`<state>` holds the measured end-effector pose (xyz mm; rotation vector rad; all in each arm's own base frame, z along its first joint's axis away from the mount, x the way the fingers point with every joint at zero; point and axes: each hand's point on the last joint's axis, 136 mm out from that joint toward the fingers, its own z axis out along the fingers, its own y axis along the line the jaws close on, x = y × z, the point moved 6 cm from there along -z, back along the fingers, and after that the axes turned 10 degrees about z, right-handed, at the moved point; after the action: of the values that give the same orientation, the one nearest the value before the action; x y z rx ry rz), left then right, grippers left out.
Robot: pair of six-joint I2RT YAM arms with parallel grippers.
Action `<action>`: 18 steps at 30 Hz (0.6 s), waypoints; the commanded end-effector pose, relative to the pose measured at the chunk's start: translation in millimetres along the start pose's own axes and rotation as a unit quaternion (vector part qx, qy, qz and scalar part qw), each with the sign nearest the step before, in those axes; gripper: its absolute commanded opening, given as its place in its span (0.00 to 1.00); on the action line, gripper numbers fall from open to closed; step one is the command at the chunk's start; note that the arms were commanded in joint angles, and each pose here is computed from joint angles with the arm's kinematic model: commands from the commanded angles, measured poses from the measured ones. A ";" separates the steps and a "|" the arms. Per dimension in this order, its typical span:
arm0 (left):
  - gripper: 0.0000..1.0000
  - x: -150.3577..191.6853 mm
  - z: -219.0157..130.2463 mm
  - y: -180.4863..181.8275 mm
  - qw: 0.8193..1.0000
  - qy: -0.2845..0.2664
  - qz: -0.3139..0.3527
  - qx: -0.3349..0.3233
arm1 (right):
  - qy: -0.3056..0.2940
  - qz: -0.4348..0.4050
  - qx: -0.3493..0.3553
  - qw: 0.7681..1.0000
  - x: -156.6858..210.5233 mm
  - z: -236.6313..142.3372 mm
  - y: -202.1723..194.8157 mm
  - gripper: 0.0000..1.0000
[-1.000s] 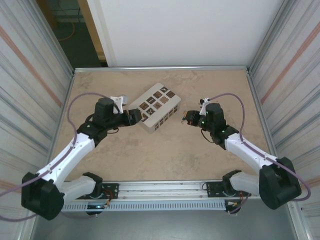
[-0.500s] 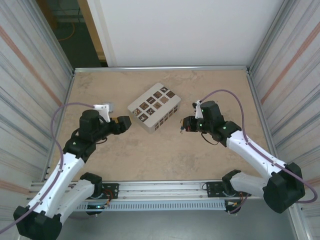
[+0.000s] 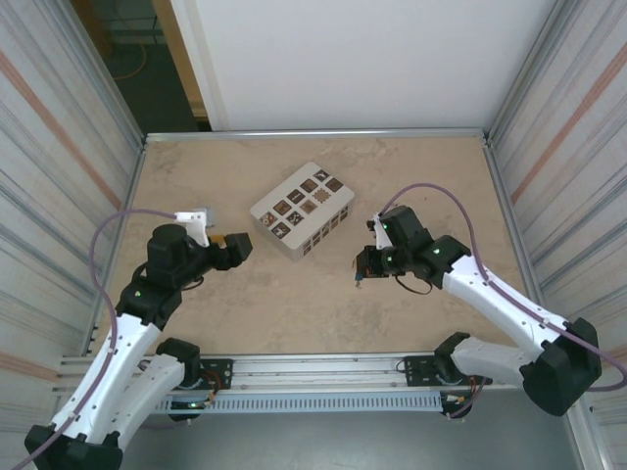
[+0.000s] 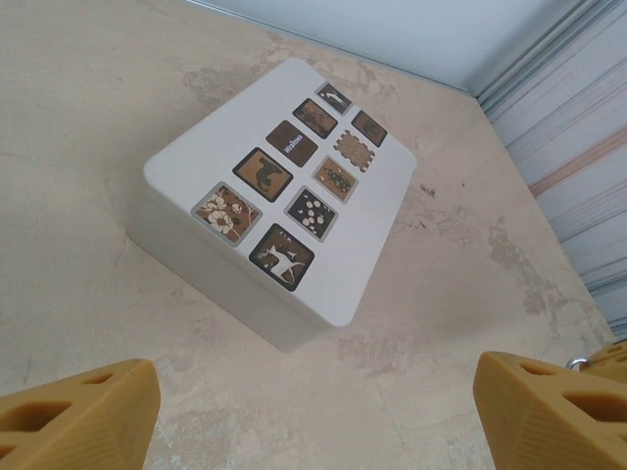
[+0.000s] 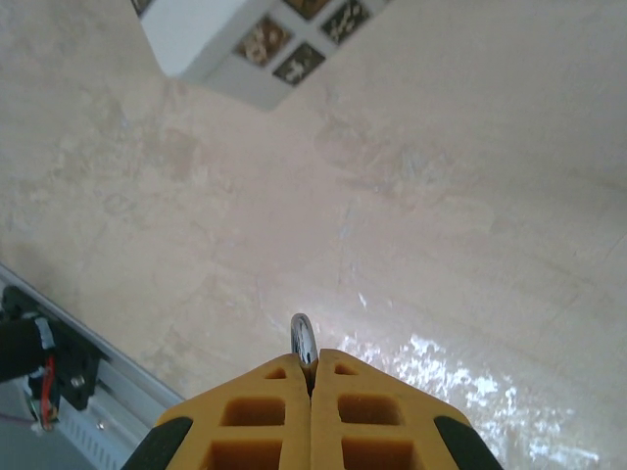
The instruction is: Unlock the padlock with the key
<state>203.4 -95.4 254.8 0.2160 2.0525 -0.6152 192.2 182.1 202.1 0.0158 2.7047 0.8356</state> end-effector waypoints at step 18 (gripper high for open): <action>0.87 8.5 -5.1 9.1 1.000 0.008 0.012 -0.023 | 0.138 0.020 0.027 0.990 23.3 67.0 -2.6 0.00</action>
<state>199.3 -89.6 251.7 0.2094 2.0685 -0.5846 189.1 209.7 139.8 -0.0304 2.9893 0.7692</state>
